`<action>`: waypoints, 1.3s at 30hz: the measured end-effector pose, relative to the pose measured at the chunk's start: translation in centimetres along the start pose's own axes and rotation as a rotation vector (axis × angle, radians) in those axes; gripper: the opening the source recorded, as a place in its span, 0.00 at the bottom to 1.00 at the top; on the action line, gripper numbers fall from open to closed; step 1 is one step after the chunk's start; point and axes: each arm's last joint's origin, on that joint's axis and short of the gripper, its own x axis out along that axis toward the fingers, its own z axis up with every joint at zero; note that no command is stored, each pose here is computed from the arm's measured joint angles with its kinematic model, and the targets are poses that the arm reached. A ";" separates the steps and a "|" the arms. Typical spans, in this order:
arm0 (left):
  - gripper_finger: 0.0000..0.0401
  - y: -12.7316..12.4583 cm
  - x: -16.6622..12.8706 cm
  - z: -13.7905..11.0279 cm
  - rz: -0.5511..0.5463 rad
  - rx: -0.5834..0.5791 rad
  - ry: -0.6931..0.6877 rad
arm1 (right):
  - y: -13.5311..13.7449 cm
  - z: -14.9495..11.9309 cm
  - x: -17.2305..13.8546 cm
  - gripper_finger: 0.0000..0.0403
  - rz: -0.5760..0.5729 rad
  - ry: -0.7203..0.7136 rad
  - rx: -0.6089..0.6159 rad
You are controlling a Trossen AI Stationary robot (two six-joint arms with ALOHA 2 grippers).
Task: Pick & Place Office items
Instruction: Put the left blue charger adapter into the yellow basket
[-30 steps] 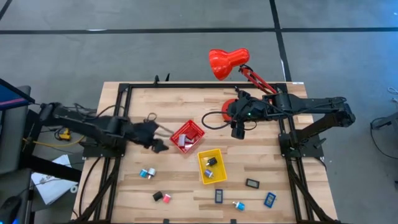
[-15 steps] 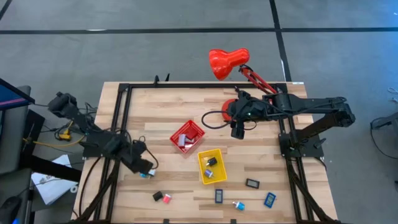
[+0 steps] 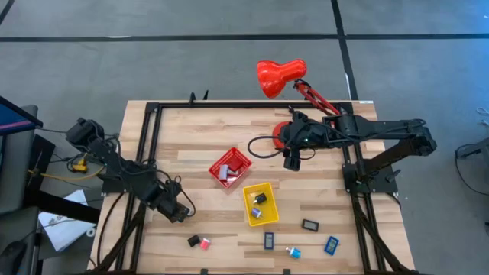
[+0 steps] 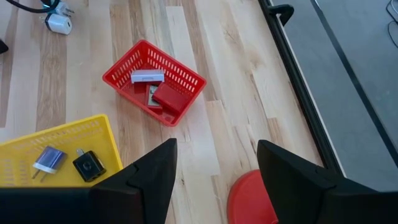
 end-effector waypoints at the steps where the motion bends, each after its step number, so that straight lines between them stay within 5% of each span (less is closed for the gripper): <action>1: 0.59 -0.1 0.0 0.0 -0.008 0.000 -0.001 | 0.0 0.0 0.0 0.54 0.000 0.000 0.000; 25: 0.58 -0.9 2.3 -0.1 0.042 -0.004 -0.003 | 0.0 0.0 0.0 0.54 0.000 0.000 0.001; 39: 0.31 -1.0 3.5 -0.1 -0.019 -0.001 0.014 | 0.0 0.0 0.0 0.54 0.000 -0.004 0.024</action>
